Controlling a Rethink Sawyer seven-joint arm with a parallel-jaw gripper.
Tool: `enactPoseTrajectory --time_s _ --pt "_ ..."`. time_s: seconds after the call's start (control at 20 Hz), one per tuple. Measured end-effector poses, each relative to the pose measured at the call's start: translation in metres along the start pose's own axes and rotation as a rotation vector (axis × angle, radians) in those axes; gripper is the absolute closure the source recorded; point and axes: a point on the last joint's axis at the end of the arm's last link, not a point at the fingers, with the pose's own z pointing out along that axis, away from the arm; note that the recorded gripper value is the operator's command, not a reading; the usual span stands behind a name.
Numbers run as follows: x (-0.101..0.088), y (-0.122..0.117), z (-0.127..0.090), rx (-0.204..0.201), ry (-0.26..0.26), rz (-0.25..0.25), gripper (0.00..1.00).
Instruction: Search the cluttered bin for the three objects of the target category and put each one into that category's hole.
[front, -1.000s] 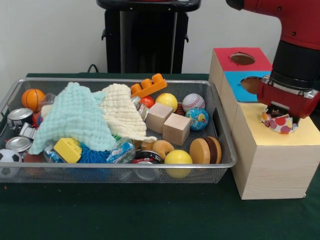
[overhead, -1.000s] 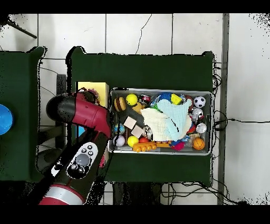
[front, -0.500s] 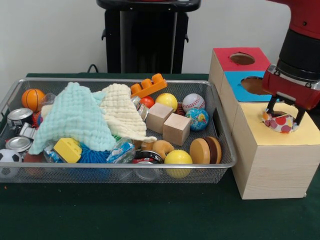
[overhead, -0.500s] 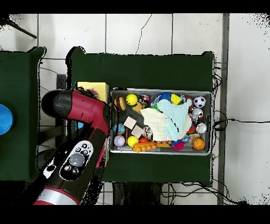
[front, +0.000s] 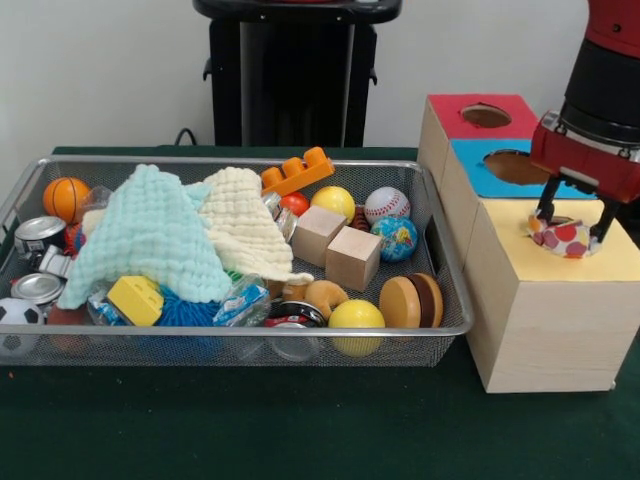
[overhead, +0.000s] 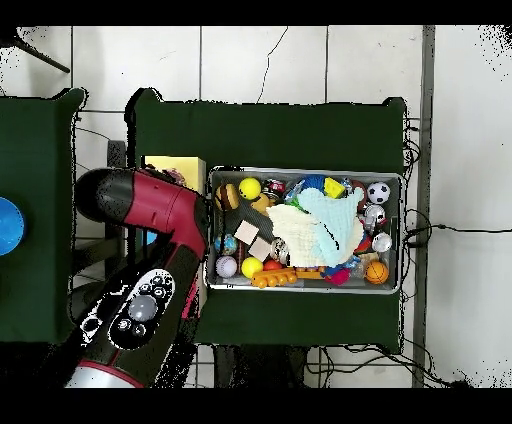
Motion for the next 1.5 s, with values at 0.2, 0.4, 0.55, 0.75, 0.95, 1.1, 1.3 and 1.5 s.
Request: enactPoseTrajectory --time_s 0.2,0.4,0.55,0.75,0.95,1.1,1.3,1.5 --pt "0.001 -0.002 -0.018 0.013 0.039 -0.007 0.0" --pt "0.002 -0.006 -0.033 0.027 0.063 -0.018 0.0" --pt "0.004 -0.007 -0.042 0.034 0.083 -0.021 0.0" --pt "0.005 -0.007 -0.047 0.035 0.095 -0.023 0.0" --pt "0.005 -0.007 -0.048 0.035 0.095 -0.024 0.0" --pt "0.005 -0.007 -0.048 0.036 0.095 -0.024 0.0" --pt "0.005 -0.007 -0.048 0.036 0.095 -0.023 0.0" --pt "0.004 -0.008 -0.047 0.036 0.095 -0.022 0.0"
